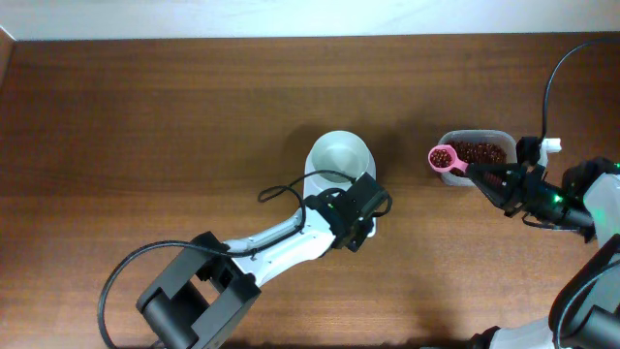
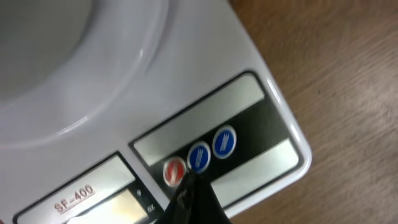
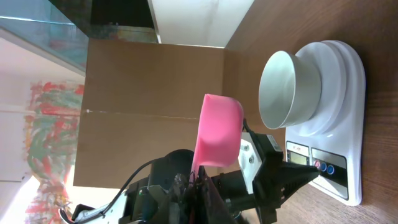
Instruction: Scoop and weigh 50g on scale
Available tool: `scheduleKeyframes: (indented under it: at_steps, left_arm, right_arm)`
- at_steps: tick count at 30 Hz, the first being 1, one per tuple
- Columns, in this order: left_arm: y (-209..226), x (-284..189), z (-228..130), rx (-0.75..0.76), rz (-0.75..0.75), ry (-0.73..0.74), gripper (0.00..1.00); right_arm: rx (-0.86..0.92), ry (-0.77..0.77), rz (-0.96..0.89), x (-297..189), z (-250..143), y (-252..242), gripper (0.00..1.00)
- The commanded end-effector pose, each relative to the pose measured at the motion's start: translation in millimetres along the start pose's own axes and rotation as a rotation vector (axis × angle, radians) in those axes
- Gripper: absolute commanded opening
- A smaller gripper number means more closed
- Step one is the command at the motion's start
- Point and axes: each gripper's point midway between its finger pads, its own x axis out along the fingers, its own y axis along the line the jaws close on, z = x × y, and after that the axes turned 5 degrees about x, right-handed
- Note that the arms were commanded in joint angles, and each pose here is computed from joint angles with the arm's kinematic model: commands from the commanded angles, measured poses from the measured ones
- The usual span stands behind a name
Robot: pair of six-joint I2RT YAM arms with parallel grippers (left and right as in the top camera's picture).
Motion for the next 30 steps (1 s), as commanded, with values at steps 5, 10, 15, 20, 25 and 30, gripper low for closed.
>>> scheduleKeyframes:
  at_steps: [5, 10, 15, 20, 25, 30]
  left_arm:
    - [9.4, 0.1, 7.3, -0.010, 0.055, -0.028, 0.00]
    - [11.8, -0.1, 8.5, -0.011, 0.069, -0.033, 0.00]
    - [11.2, 5.3, 7.0, -0.010, 0.070, -0.026, 0.00]
    - [11.0, 7.7, 5.2, -0.009, 0.070, -0.019, 0.00]
    - [11.1, 7.7, 4.8, -0.008, 0.071, -0.017, 0.00]
    - [11.0, 9.8, 3.0, -0.007, 0.071, -0.011, 0.00]
  right_arm:
    - [-0.010, -0.005, 0.019, 1.2, 0.4, 1.2, 0.04]
    - [-0.010, -0.005, 0.019, 1.2, 0.4, 1.2, 0.04]
    - [-0.010, -0.005, 0.019, 1.2, 0.3, 1.2, 0.04]
    - [-0.010, -0.005, 0.019, 1.2, 0.3, 1.2, 0.04]
    - [-0.010, -0.005, 0.019, 1.2, 0.3, 1.2, 0.04]
    - [-0.009, -0.004, 0.019, 1.2, 0.3, 1.2, 0.04]
